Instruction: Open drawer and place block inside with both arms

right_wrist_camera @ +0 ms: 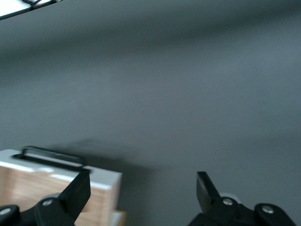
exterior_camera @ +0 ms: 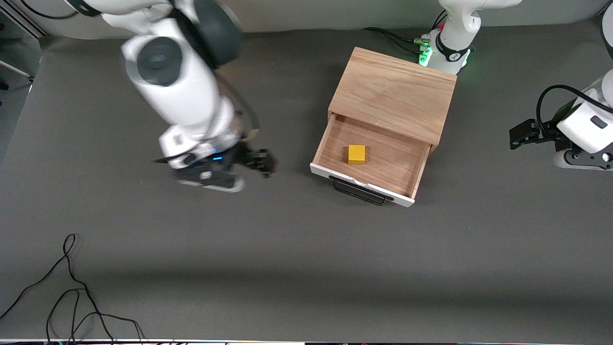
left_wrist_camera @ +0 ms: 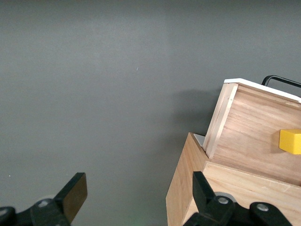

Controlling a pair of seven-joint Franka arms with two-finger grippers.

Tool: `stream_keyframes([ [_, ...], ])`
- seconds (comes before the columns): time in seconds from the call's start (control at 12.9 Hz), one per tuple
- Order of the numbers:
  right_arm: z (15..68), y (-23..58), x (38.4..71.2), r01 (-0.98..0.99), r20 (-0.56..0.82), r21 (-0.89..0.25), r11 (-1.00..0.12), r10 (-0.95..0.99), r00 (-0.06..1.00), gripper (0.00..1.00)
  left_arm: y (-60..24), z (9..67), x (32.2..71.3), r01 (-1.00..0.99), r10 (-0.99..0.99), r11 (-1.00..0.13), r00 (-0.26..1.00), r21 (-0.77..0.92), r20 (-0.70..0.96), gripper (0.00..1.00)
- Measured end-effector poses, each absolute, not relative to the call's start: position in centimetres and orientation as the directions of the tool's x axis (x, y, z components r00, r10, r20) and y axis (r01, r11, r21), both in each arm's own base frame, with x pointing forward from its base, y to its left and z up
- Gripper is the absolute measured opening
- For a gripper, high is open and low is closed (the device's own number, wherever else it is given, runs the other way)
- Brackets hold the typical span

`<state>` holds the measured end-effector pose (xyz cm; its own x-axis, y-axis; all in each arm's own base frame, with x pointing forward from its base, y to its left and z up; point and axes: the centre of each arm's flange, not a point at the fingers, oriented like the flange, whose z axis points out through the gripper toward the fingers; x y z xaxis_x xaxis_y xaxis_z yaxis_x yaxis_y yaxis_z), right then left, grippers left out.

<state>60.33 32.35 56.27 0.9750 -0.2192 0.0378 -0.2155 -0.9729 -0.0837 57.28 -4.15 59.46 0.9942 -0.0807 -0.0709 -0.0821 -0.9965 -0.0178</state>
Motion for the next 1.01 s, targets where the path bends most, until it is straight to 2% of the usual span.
stream_keyframes([
  [0.39, 58.2, 14.5, 60.1, -0.193, 0.009, -0.07, -0.979, -0.194, 0.981, 1.0, -4.1, 59.4, 57.3, -0.082, -0.081, -0.996, 0.994, -0.018, -0.071, 1.0],
  [0.62, 57.6, 5.3, 58.5, -0.222, 0.004, -0.06, -0.973, -0.222, 0.975, 1.0, -4.2, 59.4, 57.3, -0.082, -0.081, -0.996, 0.994, -0.018, -0.071, 1.0],
  [0.78, 57.1, 1.5, 57.1, -0.185, 0.019, -0.063, -0.981, -0.186, 0.982, 1.0, -4.2, 59.4, 57.3, -0.082, -0.081, -0.996, 0.994, -0.018, -0.071, 1.0],
  [1.01, 57.5, 0.1, 56.3, -0.155, 0.027, -0.064, -0.986, -0.157, 0.987, 1.0, -4.2, 59.4, 57.3, -0.082, -0.081, -0.996, 0.994, -0.018, -0.072, 1.0],
])
